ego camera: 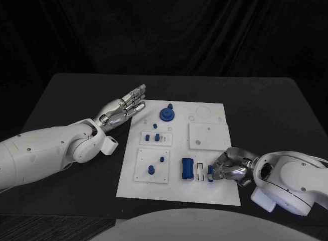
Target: Assemble the parts on the task board
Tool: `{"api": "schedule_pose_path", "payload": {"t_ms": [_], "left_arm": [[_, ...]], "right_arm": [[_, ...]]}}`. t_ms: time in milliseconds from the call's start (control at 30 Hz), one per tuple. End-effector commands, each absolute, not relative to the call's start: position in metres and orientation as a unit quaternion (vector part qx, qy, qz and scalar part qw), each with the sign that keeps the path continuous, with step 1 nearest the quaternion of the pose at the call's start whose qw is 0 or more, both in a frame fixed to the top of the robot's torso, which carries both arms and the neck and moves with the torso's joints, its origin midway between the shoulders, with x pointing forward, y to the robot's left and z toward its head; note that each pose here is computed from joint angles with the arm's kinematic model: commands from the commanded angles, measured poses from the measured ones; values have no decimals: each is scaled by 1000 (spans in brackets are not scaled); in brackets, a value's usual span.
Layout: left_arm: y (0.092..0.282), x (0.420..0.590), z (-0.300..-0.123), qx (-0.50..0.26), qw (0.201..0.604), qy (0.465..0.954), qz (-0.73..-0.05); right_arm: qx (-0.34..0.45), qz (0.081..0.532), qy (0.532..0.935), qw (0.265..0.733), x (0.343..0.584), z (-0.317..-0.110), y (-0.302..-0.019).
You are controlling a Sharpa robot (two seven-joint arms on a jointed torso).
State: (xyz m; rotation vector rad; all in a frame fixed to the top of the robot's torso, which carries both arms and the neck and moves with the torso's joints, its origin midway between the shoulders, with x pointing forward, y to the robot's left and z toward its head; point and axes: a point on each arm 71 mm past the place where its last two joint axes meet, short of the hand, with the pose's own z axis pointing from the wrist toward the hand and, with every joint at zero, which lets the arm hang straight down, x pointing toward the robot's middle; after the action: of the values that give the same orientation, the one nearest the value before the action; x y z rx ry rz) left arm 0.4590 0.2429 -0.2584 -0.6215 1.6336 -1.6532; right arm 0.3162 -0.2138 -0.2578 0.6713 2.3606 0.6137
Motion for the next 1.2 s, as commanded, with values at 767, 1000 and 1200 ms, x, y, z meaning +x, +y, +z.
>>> {"api": "schedule_pose_path", "payload": {"t_ms": [767, 1000, 1200], "left_arm": [[238, 458, -260, -239, 340, 638, -648], [238, 458, -260, -240, 336, 641, -647], [238, 458, -261, -240, 333, 643, -647]], "right_arm": [[295, 216, 893, 263, 323, -270, -209], [292, 219, 893, 263, 323, -270, -208], [288, 221, 895, 259, 322, -270, -205]]}}
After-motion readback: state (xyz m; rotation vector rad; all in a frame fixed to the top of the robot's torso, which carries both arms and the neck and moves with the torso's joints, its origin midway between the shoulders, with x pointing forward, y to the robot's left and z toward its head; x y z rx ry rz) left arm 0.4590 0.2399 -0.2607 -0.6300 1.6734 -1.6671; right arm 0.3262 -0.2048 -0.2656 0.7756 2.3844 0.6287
